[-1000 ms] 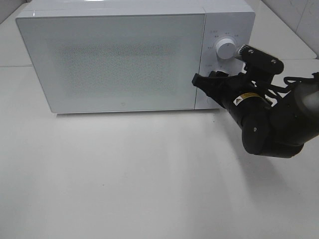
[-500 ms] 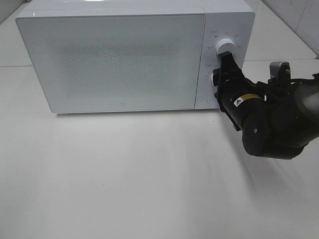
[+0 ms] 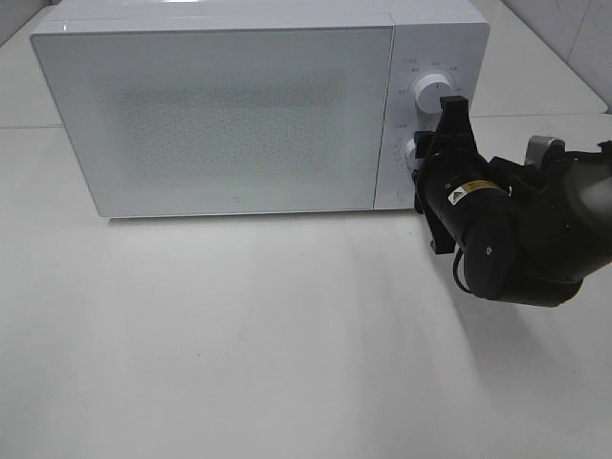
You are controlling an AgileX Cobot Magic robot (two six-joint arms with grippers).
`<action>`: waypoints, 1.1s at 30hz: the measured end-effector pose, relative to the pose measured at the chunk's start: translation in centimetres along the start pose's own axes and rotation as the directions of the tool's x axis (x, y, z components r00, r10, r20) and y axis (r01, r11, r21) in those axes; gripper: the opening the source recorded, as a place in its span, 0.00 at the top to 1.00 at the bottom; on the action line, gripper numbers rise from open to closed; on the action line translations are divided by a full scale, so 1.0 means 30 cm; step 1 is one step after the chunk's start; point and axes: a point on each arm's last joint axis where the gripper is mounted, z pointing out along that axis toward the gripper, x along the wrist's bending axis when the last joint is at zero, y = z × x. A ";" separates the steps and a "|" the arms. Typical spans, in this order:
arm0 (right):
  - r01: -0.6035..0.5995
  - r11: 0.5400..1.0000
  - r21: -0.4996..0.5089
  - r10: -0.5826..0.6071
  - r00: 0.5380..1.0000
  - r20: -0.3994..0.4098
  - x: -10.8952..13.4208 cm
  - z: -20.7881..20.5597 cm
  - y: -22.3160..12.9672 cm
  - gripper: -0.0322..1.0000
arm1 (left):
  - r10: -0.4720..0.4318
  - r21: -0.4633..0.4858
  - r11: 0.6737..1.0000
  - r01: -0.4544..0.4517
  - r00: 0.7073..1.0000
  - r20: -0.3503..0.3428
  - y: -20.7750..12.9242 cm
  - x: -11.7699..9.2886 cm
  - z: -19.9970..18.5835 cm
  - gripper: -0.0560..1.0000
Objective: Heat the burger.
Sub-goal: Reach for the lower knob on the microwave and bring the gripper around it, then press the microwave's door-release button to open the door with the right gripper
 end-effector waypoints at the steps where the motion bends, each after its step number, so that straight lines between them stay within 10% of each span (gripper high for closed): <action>1: 0.000 1.000 -0.002 0.000 1.000 0.001 0.000 -0.001 -0.001 0.54 | 0.000 0.000 1.000 0.000 1.000 0.000 0.000 0.000 0.000 0.95; 9: 0.027 1.000 -0.007 -0.027 0.999 0.044 -0.015 -0.005 -0.001 0.30 | 0.000 0.000 1.000 0.000 1.000 0.000 0.000 0.000 0.000 0.95; 24: 0.199 0.979 0.048 -0.200 0.980 0.021 0.058 -0.062 0.025 0.25 | 0.000 0.000 1.000 0.000 1.000 0.000 0.000 0.000 0.000 0.95; 33: 0.510 0.843 0.171 -0.514 0.858 -0.024 0.143 -0.114 0.015 0.25 | 0.000 0.000 1.000 0.000 1.000 0.000 0.000 0.000 0.000 0.95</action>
